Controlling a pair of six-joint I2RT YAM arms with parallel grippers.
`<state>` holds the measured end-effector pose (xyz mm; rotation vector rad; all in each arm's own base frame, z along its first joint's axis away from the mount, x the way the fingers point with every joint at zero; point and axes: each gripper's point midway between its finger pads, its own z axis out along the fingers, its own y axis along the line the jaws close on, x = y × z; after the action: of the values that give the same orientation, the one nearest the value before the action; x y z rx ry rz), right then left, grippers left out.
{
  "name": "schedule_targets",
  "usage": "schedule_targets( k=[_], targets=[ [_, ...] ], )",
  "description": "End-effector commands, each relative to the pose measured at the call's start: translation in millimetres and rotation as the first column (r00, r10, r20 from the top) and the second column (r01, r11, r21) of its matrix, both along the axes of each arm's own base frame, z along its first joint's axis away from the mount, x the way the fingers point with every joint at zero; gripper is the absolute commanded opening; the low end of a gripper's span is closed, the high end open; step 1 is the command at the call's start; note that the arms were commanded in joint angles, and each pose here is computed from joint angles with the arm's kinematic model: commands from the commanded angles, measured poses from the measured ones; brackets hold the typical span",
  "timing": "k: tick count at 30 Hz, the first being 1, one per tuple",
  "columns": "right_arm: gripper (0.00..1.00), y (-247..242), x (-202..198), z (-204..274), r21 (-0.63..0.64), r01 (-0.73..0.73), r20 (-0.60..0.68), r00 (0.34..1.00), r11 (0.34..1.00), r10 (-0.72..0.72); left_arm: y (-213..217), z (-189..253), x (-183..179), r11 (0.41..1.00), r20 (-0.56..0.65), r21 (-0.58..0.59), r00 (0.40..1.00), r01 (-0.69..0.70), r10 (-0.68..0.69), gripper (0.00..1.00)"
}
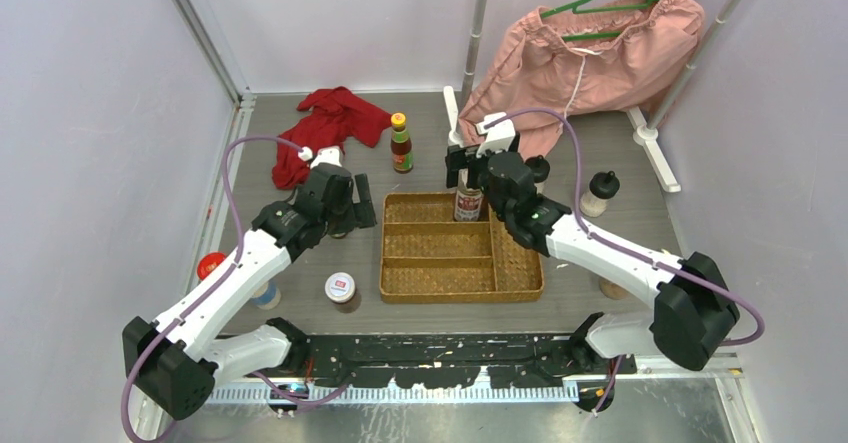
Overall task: Organize the condiment bottles
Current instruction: Pick up the bottle from the center of the board.
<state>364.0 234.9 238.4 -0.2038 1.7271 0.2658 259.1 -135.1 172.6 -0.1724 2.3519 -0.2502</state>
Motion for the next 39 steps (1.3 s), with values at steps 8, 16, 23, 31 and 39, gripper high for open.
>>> schedule_targets(
  k=[8, 16, 23, 31, 39],
  targets=[
    [1.00, -52, -44, 106, 0.142, 0.046, 0.140, 0.988, 0.989, -0.067, -47, 61, 97, 0.991, 0.292, 0.069, 0.947, 0.116, -0.131, 0.88],
    [1.00, -102, -88, 126, 0.149, 0.103, 0.140, 0.982, 0.983, -0.124, -85, 50, 175, 0.976, 0.387, 0.164, 0.901, 0.143, -0.197, 0.86],
    [1.00, -117, -99, 120, 0.097, 0.123, 0.120, 0.984, 0.988, -0.135, -94, 38, 210, 0.966, 0.445, 0.231, 0.871, 0.115, -0.210, 0.86],
    [1.00, -110, -96, 104, 0.074, 0.111, 0.085, 0.989, 0.991, -0.117, -99, 40, 233, 0.968, 0.544, 0.240, 0.816, 0.072, -0.195, 0.84],
    [0.99, -105, -92, 92, 0.055, 0.108, 0.059, 0.992, 0.993, -0.111, -97, 30, 244, 0.977, 0.556, 0.208, 0.814, 0.058, -0.166, 0.69]
  ],
)
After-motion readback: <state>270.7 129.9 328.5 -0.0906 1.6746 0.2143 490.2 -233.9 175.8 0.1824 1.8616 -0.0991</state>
